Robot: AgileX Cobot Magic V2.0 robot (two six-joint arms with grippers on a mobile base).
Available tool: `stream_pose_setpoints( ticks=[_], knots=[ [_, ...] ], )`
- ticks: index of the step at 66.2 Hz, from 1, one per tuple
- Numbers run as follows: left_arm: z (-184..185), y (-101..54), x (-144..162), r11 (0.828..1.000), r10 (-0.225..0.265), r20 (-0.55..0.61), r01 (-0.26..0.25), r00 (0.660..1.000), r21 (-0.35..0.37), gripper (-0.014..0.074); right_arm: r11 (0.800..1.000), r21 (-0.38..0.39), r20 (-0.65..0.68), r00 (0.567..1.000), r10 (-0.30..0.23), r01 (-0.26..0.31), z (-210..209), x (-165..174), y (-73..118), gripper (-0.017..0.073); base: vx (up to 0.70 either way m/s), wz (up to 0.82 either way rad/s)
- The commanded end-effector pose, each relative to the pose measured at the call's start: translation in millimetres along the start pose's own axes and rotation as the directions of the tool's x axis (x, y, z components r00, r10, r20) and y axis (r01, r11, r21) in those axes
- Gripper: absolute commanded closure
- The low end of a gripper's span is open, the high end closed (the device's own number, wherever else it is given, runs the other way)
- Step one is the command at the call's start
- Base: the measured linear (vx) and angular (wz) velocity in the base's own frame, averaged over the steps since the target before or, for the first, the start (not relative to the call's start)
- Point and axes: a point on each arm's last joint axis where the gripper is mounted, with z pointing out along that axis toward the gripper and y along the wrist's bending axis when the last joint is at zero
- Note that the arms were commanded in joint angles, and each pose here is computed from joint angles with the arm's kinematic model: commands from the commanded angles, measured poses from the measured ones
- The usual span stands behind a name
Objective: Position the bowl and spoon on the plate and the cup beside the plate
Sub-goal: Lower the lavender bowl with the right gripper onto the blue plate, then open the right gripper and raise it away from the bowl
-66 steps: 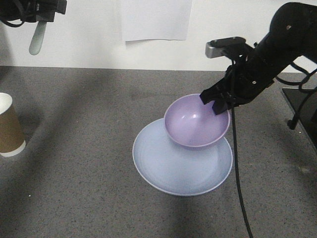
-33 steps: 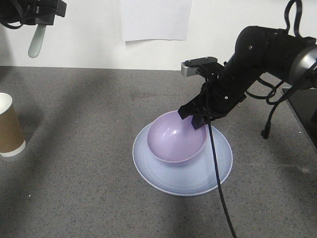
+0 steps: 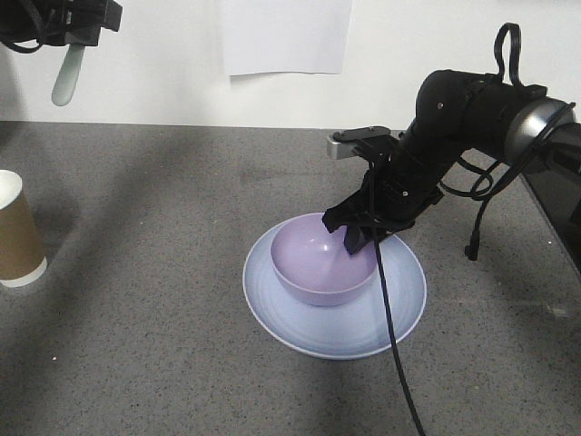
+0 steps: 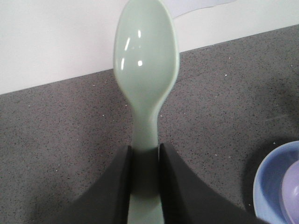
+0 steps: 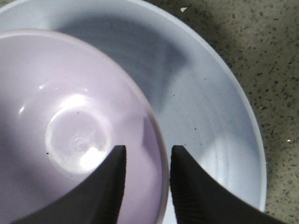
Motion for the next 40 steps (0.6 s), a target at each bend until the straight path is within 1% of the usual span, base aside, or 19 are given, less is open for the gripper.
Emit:
stream_pose_setpoints(
  ticks=[1,10,19,24,32,40],
  knots=[
    [-29.7,-2.3,-13.4,1.000,0.001,0.137,-0.002,0.991,0.008,0.0600,1.000,0.009,0.084,0.996,-0.019,0.018,-27.6,-4.1,6.5,0.0260,0.00,0.00],
    [-29.7,-2.3,-13.4,1.000,0.001,0.137,-0.002,0.991,0.008,0.0600,0.999,0.028,0.058,0.998,-0.029,0.028,-27.5,-1.8,4.8,0.0230,0.00,0.00],
    [-29.7,-2.3,-13.3,1.000,0.002,0.136,-0.003,0.991,0.008,0.0600,0.999,0.034,0.050,0.998,-0.032,0.030,-29.1,-0.6,4.1,0.0227,0.00,0.00],
    [-29.7,-2.3,-13.2,1.000,0.002,0.135,-0.003,0.991,0.008,0.0600,0.999,0.041,0.063,0.997,-0.034,0.031,-33.2,-0.4,4.8,0.0227,0.00,0.00],
    [-29.6,-2.4,-13.0,1.000,0.027,0.133,-0.028,0.991,0.005,0.0600,0.998,0.050,0.094,0.995,-0.029,0.025,-44.1,0.4,6.0,0.0227,0.00,0.00],
    [-29.6,-2.4,-13.0,1.000,0.027,0.133,-0.028,0.991,0.005,0.0600,0.997,0.072,0.134,0.990,-0.043,0.033,-58.5,2.0,8.2,0.0227,0.00,0.00]
  ],
)
